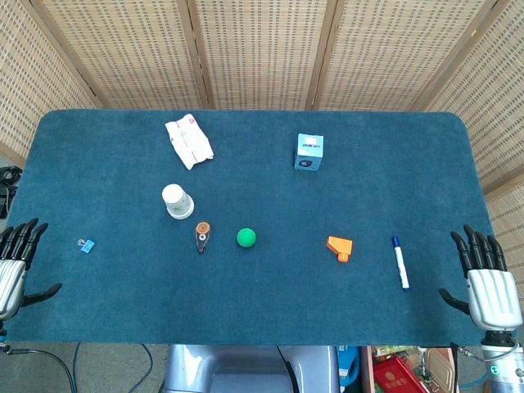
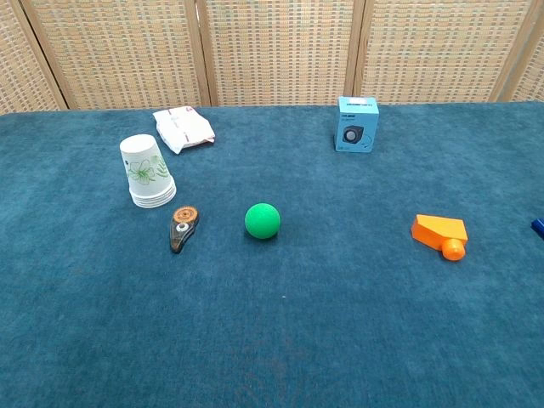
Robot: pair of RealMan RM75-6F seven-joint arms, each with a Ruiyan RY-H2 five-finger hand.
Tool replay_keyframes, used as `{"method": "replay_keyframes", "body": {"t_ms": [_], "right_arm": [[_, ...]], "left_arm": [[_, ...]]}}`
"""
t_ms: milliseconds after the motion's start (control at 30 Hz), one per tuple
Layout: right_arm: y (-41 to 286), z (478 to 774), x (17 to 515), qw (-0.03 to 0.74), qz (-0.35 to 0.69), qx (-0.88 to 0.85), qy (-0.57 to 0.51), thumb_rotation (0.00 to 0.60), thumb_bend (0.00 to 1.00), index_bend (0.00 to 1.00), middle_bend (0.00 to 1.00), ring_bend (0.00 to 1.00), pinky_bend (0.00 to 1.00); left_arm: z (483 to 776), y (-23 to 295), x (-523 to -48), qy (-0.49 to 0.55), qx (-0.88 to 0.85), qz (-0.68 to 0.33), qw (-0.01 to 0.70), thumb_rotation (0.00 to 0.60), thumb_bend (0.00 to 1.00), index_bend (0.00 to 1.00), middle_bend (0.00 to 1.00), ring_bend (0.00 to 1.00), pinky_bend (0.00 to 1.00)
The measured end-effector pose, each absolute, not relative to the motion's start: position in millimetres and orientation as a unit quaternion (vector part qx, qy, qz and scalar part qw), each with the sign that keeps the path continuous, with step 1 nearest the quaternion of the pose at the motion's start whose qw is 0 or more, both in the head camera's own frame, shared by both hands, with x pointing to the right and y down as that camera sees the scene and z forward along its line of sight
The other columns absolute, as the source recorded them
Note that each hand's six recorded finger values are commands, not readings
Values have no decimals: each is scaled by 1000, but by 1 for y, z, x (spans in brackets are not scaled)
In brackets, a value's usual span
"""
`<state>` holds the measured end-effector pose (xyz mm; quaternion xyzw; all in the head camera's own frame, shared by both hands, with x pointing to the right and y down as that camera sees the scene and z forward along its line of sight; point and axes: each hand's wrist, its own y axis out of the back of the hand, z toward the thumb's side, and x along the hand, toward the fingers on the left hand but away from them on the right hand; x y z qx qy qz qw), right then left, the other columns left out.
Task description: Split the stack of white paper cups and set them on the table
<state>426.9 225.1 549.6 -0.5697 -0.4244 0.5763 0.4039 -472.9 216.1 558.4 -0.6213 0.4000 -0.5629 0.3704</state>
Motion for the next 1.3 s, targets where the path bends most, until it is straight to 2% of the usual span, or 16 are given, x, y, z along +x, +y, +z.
{"method": "replay_keyframes", "body": {"t_ms": [233,367,533,700,967,1167,1300], "right_arm": [[225,549,428,404,577,-569,-425,600,0,0,0,0,0],[224,549,427,407,574,-568,-426,600,0,0,0,0,0],[223,549,428,407,576,-566,-427,600,0,0,0,0,0],[220,551,431,400,586,-561,-426,600,0,0,0,0,0],[218,556,439,389,606,-551,-422,600,0,0,0,0,0],[217,558,446,382,617,-544,-421,600,0,0,0,0,0],[217,560,448,379,623,-541,-419,600,0,0,0,0,0]], "left_arm": [[561,216,-472,398,-624,-562,370,600,70,0,0,0,0],[559,206,-468,406,-630,-545,377,600,76,0,0,0,12],[553,160,-451,422,-651,-487,400,600,76,0,0,9,134],[559,115,-429,380,-676,-474,418,600,76,32,43,105,207],[593,53,-375,299,-708,-478,426,600,76,148,116,181,298],[626,41,-347,272,-712,-485,429,600,76,246,149,218,301],[647,36,-333,257,-711,-494,429,600,76,252,158,226,301]]}}
